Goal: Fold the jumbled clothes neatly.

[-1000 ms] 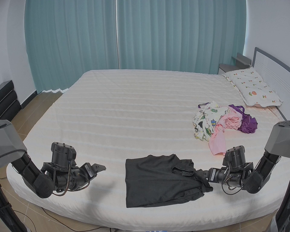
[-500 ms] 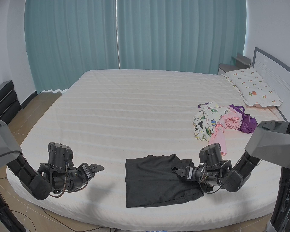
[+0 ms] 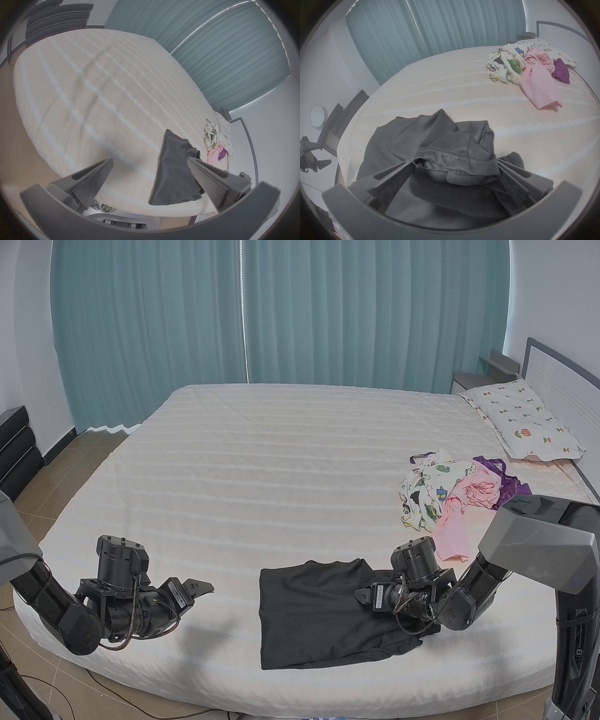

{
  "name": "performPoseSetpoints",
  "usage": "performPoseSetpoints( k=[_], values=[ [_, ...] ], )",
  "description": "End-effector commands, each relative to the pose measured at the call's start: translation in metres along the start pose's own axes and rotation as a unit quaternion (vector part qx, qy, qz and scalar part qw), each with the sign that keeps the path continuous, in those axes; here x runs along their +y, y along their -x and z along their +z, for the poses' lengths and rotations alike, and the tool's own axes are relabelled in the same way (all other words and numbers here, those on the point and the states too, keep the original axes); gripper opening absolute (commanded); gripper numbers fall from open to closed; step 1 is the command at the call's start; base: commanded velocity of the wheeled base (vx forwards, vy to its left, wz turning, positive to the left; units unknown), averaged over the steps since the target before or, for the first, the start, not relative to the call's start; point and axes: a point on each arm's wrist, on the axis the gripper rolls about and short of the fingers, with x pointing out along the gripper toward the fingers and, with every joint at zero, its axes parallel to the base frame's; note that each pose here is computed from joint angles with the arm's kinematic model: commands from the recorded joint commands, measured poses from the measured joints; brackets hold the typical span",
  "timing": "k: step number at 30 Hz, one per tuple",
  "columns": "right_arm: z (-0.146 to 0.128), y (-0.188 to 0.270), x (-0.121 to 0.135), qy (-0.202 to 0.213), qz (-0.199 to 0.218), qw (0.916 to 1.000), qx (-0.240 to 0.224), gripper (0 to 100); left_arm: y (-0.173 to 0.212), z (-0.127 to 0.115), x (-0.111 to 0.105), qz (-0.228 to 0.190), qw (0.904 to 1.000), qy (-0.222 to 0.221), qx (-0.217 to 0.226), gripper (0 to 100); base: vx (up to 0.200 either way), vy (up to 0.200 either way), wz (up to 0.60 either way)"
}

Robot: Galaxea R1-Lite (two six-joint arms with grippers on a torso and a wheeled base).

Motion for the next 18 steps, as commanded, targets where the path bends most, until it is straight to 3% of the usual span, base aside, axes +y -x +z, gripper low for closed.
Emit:
performPoseSetpoints(
  k=[1,11,18],
  values=[
    [0.007,-0.009,-0.011,-0.013,-0.011,0.9998,-0.006,100,0.001,0.000,0.000,-0.001,1.0000,0.000,0.000,100,0.000,0.000,0.00],
    [0.024,-0.030,-0.037,-0.043,-0.035,0.9981,-0.025,100,0.001,-0.002,-0.001,-0.002,0.9999,0.013,0.002,100,0.000,0.000,0.00],
    [0.048,-0.040,-0.063,-0.100,-0.051,0.9917,-0.062,100,-0.001,-0.003,0.000,0.000,0.9999,0.014,0.005,100,0.000,0.000,0.00]
  ],
)
